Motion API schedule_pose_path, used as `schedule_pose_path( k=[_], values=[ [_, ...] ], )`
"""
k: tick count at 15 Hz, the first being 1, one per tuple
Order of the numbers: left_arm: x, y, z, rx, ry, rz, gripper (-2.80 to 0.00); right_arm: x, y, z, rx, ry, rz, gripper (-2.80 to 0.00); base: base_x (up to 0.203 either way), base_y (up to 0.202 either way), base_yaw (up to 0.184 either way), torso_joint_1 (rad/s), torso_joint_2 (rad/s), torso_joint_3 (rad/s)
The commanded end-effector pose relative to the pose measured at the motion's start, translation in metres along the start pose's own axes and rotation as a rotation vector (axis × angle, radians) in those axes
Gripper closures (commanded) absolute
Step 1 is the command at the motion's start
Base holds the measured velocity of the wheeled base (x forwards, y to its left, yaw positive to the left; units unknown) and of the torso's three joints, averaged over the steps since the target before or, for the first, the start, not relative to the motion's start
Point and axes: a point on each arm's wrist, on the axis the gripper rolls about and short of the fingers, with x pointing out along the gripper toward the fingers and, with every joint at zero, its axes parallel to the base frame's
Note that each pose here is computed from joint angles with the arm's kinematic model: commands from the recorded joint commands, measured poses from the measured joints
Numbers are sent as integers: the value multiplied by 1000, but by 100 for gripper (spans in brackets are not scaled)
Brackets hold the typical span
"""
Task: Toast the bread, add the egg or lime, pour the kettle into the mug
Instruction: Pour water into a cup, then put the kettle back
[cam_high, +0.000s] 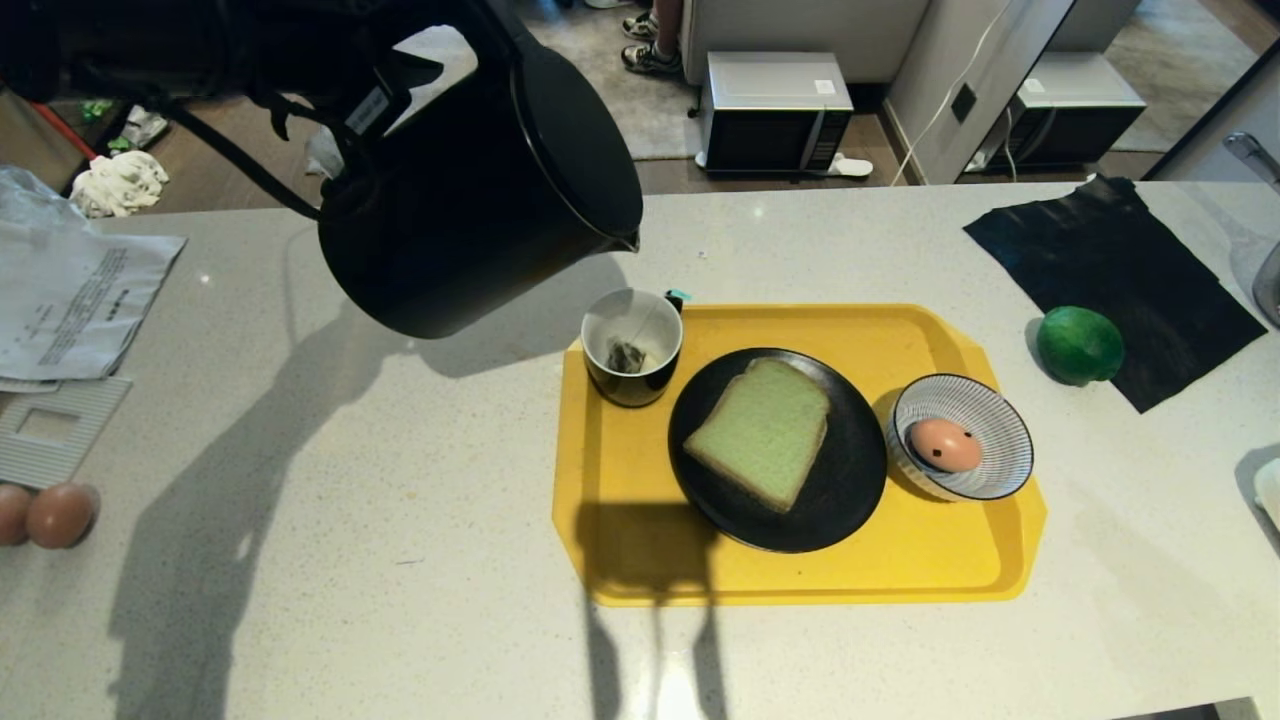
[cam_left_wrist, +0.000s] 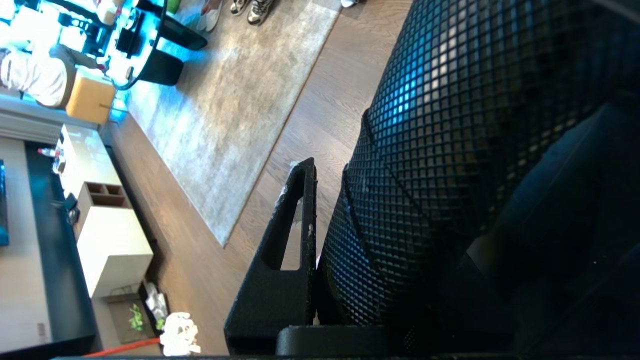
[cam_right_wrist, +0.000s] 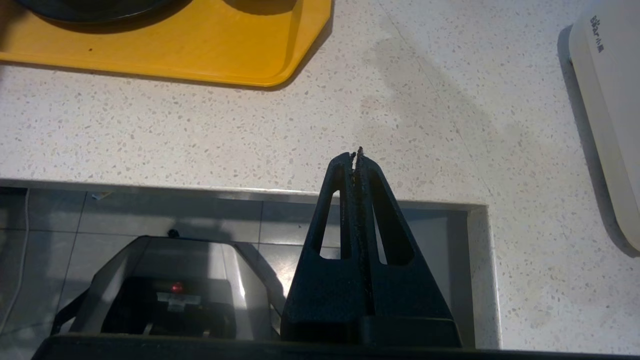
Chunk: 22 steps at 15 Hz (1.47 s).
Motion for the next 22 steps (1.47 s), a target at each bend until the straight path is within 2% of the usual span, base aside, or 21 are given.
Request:
schedule_pose_path(
  k=[1, 6, 9, 12, 14, 16, 19, 22],
  values=[
    [-5, 4, 2, -5, -6, 11, 0, 0, 0, 0, 0, 1, 1, 0, 0, 0, 0, 0, 0, 0],
    [-23, 16, 5, -118, -13, 55, 0, 0, 0, 0, 0, 1, 1, 0, 0, 0, 0, 0, 0, 0],
    [-35, 28, -3, -169, 14, 102, 0, 0, 0, 0, 0, 1, 1, 0, 0, 0, 0, 0, 0, 0],
    [-44, 41, -15, -273, 49, 160, 0, 0, 0, 0, 0, 1, 1, 0, 0, 0, 0, 0, 0, 0],
    [-47, 48, -22, -303, 59, 201, 0, 0, 0, 0, 0, 1, 1, 0, 0, 0, 0, 0, 0, 0],
    [-45, 46, -31, -334, 49, 228, 0, 0, 0, 0, 0, 1, 1, 0, 0, 0, 0, 0, 0, 0],
    [-36, 40, -43, -410, -41, 318, 0, 0, 0, 0, 0, 1, 1, 0, 0, 0, 0, 0, 0, 0],
    [-25, 20, -58, -457, -97, 363, 0, 0, 0, 0, 0, 1, 1, 0, 0, 0, 0, 0, 0, 0]
  ],
)
